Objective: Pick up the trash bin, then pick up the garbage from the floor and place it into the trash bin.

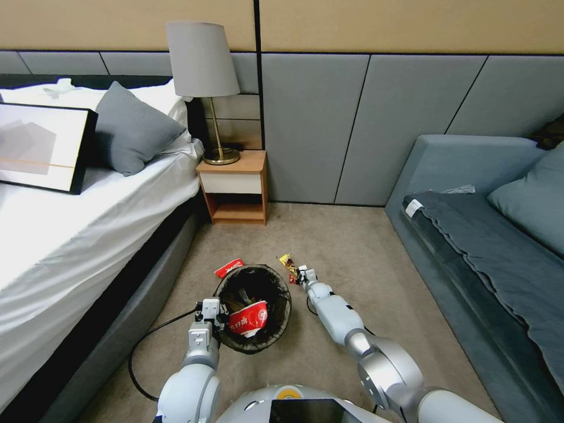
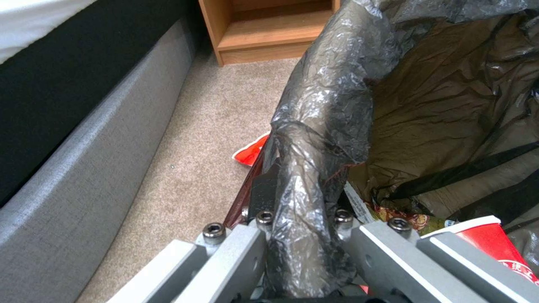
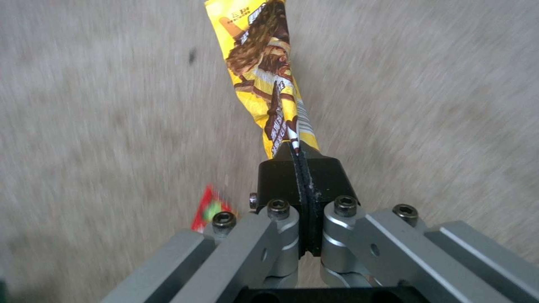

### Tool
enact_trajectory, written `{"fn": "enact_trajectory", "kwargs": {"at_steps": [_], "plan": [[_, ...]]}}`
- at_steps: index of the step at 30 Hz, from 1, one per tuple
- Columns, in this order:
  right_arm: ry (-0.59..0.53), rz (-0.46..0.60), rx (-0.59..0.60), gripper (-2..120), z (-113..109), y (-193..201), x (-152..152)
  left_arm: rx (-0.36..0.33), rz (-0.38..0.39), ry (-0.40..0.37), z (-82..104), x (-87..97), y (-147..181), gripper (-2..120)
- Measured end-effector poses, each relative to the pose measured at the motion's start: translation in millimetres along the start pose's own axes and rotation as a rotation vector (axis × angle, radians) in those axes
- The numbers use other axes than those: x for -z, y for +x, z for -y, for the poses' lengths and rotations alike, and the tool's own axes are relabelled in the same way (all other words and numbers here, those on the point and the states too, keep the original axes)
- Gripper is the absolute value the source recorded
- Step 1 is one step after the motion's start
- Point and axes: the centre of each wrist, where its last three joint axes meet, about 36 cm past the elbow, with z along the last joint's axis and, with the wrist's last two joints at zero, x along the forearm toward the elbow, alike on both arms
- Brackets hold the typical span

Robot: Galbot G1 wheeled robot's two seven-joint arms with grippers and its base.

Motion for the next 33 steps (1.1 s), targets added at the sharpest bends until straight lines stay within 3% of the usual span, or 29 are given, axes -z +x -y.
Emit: {"fn": "enact_trajectory", "kwargs": {"at_steps": [7,9,10,12,13,14,16,17,19,22,24,26,28,33], "plan": [[-0.150,0.186,-0.002,0,1.8,49.5,9.6,-0.003,0.001,0.001,-1.5,-0.8,-5.4,0],[-0.168,0.216,0.001,0,1.1,59.3,10.8,-0.004,0.003,0.001,-1.6,-0.5,-5.9,0],[-0.185,0.289,0.003,0,-0.6,73.6,13.5,-0.006,0.003,0.002,-1.7,-0.4,-7.0,0],[-0.189,0.316,0.004,0,-1.0,78.2,14.6,-0.007,0.003,0.002,-1.8,-0.5,-7.3,0],[-0.201,0.401,0.011,0,-0.9,91.1,19.3,-0.008,0.001,0.002,-2.0,-1.0,-8.0,0],[-0.201,0.401,0.011,0,-0.9,91.1,19.3,-0.008,0.001,0.002,-2.0,-1.0,-8.0,0],[-0.195,0.550,0.066,0,4.7,105.1,24.7,-0.009,-0.003,0.000,-2.1,-2.4,-9.1,0],[-0.195,0.550,0.066,0,4.7,105.1,24.7,-0.009,-0.003,0.000,-2.1,-2.4,-9.1,0],[-0.192,0.687,0.152,0,8.5,126.6,35.0,-0.010,-0.008,-0.002,-1.9,-3.9,-10.1,0],[-0.202,0.755,0.210,0,7.2,145.0,44.4,-0.010,-0.008,-0.002,-1.6,-4.3,-10.5,0],[-0.189,0.856,0.298,0,0.8,178.6,59.5,-0.013,-0.006,-0.002,-0.9,-4.1,-12.0,0],[-0.183,0.877,0.319,0,-2.7,189.3,62.2,-0.013,-0.006,-0.002,-0.8,-4.2,-12.3,0],[-0.184,0.909,0.377,0,-19.9,219.8,67.8,-0.016,-0.007,-0.004,-0.4,-4.9,-14.2,0],[-0.172,0.880,0.428,0,-39.3,246.1,59.1,-0.018,-0.004,-0.004,-0.4,-4.2,-15.7,0]]}}
